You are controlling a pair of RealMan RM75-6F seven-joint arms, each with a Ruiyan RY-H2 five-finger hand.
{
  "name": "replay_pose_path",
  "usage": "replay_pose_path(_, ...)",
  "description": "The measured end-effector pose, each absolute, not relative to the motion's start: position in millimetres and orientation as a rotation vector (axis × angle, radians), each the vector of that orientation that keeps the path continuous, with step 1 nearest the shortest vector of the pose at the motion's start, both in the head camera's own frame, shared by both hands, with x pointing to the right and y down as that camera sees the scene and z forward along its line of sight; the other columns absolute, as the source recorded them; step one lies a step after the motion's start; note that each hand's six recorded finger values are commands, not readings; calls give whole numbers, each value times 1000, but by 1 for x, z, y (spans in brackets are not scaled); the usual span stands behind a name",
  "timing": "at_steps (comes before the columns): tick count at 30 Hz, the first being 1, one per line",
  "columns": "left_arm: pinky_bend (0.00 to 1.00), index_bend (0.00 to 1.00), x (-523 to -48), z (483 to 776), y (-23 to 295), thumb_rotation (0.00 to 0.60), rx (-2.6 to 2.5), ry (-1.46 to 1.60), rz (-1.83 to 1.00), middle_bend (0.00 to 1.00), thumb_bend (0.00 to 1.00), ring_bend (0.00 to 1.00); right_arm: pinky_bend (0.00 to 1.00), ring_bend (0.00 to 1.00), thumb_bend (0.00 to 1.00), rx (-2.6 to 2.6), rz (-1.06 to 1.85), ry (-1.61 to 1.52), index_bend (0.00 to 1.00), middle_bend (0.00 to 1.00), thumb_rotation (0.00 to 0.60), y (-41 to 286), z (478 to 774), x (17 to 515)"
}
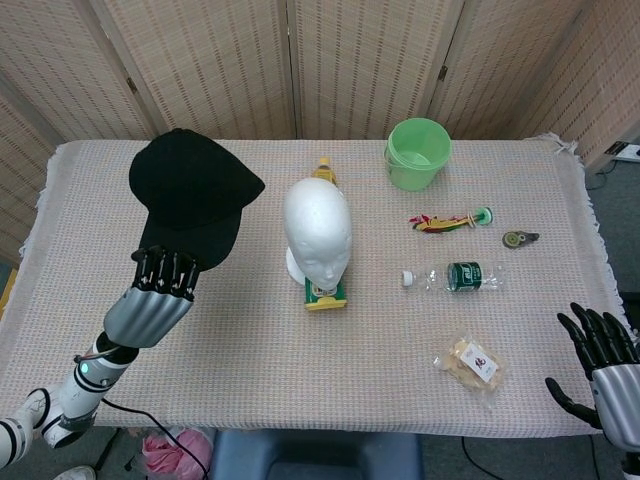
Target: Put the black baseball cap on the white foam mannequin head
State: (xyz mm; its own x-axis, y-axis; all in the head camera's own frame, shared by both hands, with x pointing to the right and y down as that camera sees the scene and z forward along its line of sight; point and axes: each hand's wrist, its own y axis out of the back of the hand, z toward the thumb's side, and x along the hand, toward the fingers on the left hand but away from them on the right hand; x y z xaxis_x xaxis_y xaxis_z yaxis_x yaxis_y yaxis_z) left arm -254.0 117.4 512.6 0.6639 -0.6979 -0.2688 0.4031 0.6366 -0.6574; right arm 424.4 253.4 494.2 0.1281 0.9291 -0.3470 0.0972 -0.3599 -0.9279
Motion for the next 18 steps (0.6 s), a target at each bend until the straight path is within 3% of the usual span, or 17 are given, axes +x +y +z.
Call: replay_pose_path(18, 650, 706, -220, 509, 67, 600, -629, 478, -599, 765, 469, 584, 0, 0, 198, -1590, 1384, -1038, 0, 0, 600, 245, 502, 430)
